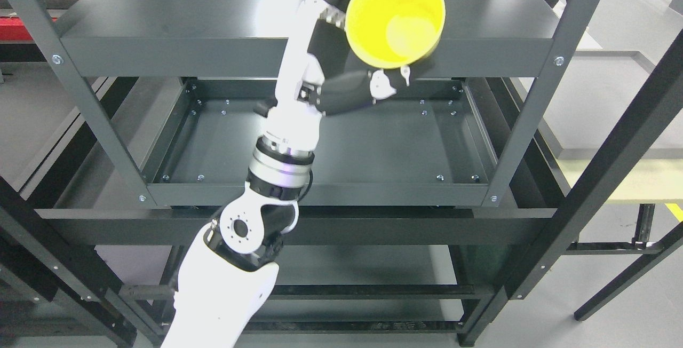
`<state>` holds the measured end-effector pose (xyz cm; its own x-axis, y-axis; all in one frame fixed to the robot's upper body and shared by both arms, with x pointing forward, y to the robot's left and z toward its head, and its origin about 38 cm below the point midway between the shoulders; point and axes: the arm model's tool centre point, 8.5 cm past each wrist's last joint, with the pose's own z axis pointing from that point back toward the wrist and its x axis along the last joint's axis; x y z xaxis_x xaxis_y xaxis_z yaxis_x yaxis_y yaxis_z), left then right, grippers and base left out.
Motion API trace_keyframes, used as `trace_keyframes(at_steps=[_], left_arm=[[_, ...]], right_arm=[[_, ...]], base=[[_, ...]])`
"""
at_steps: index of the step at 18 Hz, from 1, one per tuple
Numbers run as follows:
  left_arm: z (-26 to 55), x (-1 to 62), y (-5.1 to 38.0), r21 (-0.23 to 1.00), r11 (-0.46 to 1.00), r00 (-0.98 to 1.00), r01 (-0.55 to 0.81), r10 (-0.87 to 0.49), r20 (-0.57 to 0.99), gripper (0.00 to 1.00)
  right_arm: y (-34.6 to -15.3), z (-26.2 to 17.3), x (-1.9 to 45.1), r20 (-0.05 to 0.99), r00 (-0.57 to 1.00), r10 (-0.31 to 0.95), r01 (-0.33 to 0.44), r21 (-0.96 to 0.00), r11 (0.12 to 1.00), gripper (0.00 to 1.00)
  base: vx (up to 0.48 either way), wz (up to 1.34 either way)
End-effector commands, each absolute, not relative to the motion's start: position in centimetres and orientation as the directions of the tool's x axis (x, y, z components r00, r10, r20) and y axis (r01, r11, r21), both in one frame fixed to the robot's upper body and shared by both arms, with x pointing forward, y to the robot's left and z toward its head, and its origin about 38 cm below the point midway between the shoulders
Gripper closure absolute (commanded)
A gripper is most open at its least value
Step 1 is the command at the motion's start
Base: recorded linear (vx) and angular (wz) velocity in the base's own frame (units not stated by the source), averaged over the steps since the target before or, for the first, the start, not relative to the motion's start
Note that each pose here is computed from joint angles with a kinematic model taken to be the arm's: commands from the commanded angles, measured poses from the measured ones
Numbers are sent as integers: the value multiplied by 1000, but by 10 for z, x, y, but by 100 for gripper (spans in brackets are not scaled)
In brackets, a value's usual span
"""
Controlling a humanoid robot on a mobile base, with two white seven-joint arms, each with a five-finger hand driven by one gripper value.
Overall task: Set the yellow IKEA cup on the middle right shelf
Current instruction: 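Raise the left hand with the cup up onto the upper shelf, then lower the cup onto the shelf surface and open the left hand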
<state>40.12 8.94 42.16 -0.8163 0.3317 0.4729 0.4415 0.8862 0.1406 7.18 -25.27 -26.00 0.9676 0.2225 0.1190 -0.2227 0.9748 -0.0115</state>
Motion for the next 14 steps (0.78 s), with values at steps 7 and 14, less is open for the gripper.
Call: trace_keyframes(at_steps=[7, 14], left_arm=[[486, 434, 156, 68, 961, -820, 268, 190, 540, 99], [499, 460, 186, -33, 988, -696, 153, 132, 705, 99]], right_arm=[[-264, -260, 68, 109, 969, 224, -222, -28, 975, 1], [-264, -260, 68, 109, 969, 224, -222, -28, 975, 1]], base=[[0, 0], [1, -2]])
